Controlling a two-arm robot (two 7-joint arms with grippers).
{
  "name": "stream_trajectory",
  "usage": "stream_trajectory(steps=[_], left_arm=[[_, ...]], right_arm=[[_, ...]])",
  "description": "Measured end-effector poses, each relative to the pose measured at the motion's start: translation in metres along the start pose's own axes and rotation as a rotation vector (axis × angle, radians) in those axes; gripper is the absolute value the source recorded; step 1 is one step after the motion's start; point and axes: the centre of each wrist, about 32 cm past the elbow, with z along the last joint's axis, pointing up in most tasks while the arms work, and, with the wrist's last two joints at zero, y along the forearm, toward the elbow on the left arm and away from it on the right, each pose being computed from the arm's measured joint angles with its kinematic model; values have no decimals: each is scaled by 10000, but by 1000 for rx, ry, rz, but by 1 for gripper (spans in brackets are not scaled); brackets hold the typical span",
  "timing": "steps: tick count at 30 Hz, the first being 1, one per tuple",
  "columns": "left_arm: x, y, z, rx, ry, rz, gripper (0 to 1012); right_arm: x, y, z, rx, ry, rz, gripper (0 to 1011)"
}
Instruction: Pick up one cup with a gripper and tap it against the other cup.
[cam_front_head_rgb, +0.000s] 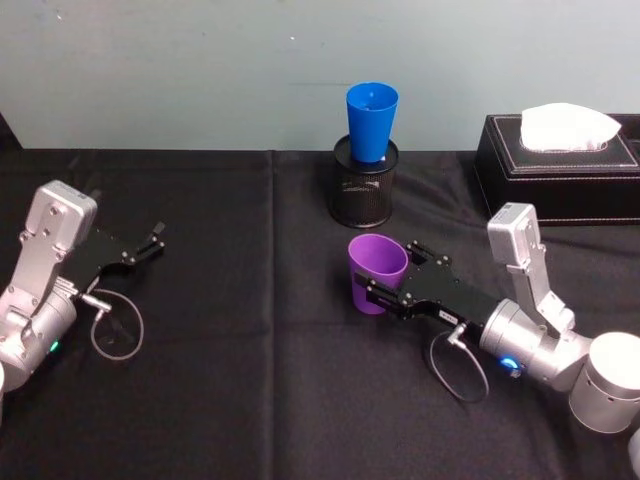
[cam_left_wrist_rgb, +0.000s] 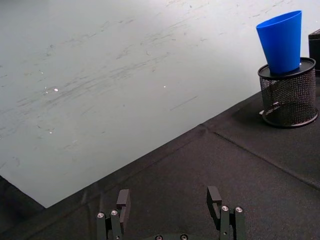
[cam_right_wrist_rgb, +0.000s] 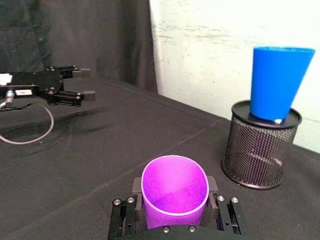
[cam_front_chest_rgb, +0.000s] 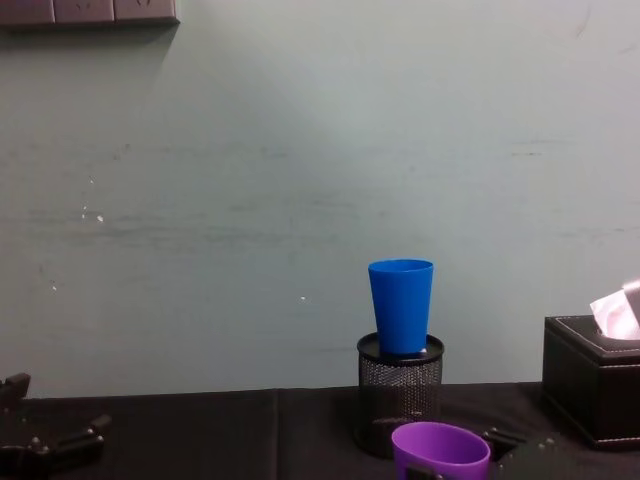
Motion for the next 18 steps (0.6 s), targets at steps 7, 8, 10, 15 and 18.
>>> stream_trajectory(steps=[7, 8, 10, 15, 18], left_arm=[[0, 0, 0, 0, 0, 0, 1005], [0, 0, 0, 0, 0, 0, 1005], [0, 0, 0, 0, 0, 0, 1005], [0, 0, 0, 0, 0, 0, 1005], [0, 0, 0, 0, 0, 0, 1005]], right_arm=[[13, -24, 225, -2, -24, 22, 729], [13, -24, 225, -2, -24, 22, 729], [26, -33, 346, -5, -28, 29, 729], [53, -47, 575, -2, -29, 34, 729], [70, -53, 691, 2, -29, 34, 729]])
